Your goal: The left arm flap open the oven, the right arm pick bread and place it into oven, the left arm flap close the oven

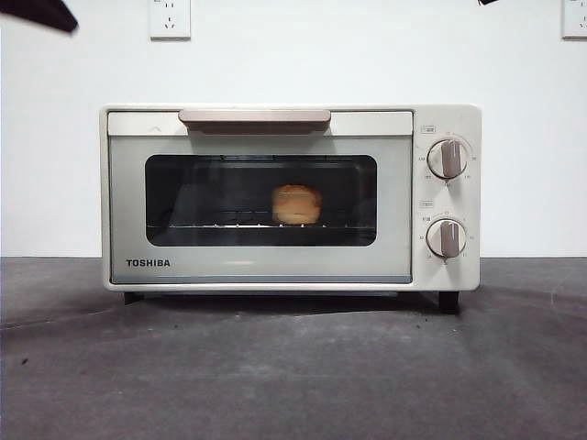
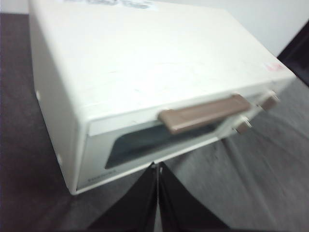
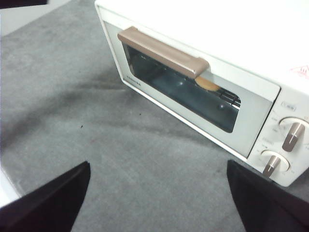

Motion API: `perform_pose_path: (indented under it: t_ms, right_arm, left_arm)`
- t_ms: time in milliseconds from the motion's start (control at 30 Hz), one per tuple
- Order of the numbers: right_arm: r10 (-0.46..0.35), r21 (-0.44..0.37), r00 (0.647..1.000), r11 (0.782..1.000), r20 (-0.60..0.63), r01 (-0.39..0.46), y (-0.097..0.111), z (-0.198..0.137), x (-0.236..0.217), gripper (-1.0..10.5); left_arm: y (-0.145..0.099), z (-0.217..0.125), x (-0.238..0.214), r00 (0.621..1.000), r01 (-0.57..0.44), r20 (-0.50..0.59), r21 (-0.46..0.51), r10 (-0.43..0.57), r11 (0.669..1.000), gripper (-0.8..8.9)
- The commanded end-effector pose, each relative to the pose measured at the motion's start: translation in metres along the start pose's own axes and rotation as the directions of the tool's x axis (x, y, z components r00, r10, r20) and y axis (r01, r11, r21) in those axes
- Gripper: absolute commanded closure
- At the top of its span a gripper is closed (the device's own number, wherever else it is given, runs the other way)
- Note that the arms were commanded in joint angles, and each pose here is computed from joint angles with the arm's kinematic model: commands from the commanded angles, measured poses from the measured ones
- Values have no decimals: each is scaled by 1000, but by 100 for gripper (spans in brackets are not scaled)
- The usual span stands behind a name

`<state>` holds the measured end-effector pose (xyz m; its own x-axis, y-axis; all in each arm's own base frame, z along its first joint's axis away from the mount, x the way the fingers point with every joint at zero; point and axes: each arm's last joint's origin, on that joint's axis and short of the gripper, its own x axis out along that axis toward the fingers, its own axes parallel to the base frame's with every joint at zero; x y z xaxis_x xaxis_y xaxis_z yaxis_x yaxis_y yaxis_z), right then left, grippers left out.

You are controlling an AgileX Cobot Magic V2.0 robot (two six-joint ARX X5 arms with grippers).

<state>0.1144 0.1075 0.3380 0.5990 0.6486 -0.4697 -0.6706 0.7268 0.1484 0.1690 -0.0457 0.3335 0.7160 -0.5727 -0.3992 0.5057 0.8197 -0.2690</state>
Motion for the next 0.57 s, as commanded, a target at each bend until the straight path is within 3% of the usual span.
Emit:
perform_pose_path:
  t_ms: [33,200,567]
  right_arm:
    - [5,12,1000,1000,15,-5,2,4,1,493]
    - [6,15,1000,1000,18,-6,2,4,1,493]
    - [6,15,1000,1000,18,-6,2,4,1,494]
  left_arm:
    - [-10,6,-12,999,10,-34,93,-7,996,801]
    - [-26,4,-32,994,52,-103,135,-39,989,802]
    - [-32,0,-45,994,67,-93,155,-53,986,802]
